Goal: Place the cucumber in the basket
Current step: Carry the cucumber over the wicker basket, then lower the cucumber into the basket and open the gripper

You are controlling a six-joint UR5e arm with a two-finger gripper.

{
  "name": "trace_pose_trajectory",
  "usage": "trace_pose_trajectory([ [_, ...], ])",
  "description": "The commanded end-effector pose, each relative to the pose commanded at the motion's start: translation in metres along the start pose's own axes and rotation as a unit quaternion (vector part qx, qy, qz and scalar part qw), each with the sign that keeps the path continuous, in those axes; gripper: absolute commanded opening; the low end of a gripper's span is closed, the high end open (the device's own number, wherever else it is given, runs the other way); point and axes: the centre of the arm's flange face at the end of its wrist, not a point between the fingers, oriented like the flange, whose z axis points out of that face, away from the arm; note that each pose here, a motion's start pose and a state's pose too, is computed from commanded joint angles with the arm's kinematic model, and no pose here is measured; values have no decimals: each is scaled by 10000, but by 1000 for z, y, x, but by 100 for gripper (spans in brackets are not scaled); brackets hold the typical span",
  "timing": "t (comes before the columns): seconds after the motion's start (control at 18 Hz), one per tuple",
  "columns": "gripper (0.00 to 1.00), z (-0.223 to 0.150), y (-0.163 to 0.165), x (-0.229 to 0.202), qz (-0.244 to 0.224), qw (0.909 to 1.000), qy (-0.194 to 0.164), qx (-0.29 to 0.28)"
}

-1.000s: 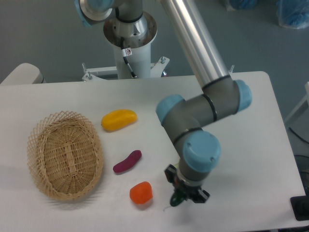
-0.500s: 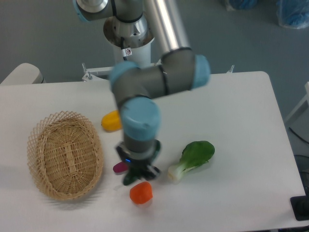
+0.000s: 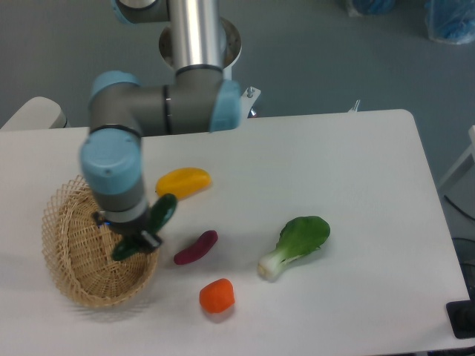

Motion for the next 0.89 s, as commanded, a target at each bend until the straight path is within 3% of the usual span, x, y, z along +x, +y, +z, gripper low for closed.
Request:
trace_pose_trajectory([
  [0.39,33,41,-4,21,11,10000,47,-67],
  [0.56,39,50,-7,22,-190,9998,-2,0],
  [0.72,64,60,-12,23,-284,9996,15,-9],
  [0.83,100,62,-15,23,-267,9996,-68,81],
  [0.89,100,61,-14,21,-282,9995,-91,73],
])
